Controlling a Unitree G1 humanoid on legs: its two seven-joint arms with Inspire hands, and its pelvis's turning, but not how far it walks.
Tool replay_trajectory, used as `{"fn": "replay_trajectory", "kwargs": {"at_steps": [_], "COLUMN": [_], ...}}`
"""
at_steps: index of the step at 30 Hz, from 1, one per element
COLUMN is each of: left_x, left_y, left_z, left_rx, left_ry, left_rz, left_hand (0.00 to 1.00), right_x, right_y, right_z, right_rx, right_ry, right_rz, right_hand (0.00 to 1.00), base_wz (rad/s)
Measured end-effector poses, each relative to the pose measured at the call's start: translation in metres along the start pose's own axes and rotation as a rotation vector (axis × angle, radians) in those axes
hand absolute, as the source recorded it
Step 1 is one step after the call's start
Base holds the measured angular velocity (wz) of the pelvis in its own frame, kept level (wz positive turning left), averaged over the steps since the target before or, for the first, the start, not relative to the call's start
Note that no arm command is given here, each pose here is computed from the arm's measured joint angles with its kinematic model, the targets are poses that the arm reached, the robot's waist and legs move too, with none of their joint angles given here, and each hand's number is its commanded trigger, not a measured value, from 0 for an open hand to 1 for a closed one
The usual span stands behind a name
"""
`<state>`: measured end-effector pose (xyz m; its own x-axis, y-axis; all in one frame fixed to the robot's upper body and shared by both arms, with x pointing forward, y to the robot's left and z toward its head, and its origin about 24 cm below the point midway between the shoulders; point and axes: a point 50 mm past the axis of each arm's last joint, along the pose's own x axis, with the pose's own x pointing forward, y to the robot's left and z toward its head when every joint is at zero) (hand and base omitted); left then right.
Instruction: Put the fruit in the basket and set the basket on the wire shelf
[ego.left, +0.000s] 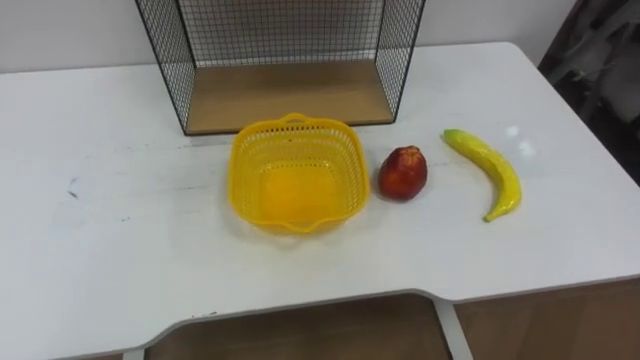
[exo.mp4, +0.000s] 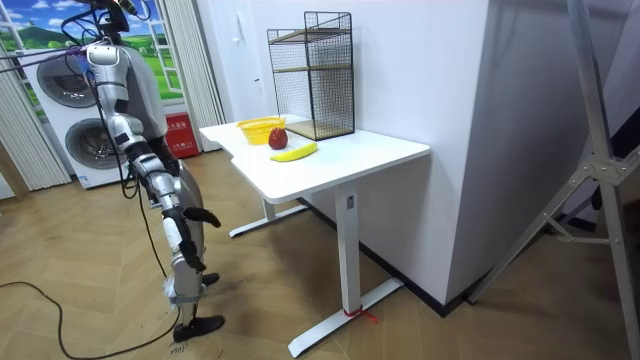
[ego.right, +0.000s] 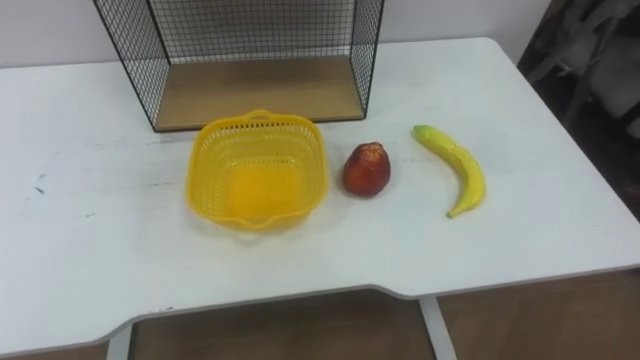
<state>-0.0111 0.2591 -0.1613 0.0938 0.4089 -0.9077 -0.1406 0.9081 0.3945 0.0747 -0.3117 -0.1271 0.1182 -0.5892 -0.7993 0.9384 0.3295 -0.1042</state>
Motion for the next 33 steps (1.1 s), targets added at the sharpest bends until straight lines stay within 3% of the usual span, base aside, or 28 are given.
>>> {"fn": "replay_trajectory", "kwargs": {"at_steps": [6,13,17,22,33], "left_x": [0.0,0.0,0.0,0.0,0.0], "left_y": [0.002,0.004,0.006,0.005,0.005], "left_z": [0.005,0.006,0.01,0.017,0.019], "left_rx": [-0.001,-0.01,-0.002,0.036,0.087], "left_ry": [-0.04,-0.057,-0.085,-0.113,-0.115], "left_rz": [0.027,0.033,0.037,0.03,0.001], "left_hand": [0.0,0.0,0.0,0.0,0.0], "right_x": [-0.02,-0.081,-0.105,-0.133,-0.166], "right_y": [0.034,0.061,0.067,0.087,0.118], "right_z": [0.07,0.139,0.154,0.162,0.185], "right_rx": [0.136,0.236,0.258,0.235,0.121], "right_ry": [-0.303,-0.721,-0.864,-0.958,-1.136], "right_rz": [-0.039,0.039,0.081,0.266,0.471], "right_hand": [0.0,0.0,0.0,0.0,0.0], "base_wz": [0.0,0.0,-0.03,0.03,0.04]}}
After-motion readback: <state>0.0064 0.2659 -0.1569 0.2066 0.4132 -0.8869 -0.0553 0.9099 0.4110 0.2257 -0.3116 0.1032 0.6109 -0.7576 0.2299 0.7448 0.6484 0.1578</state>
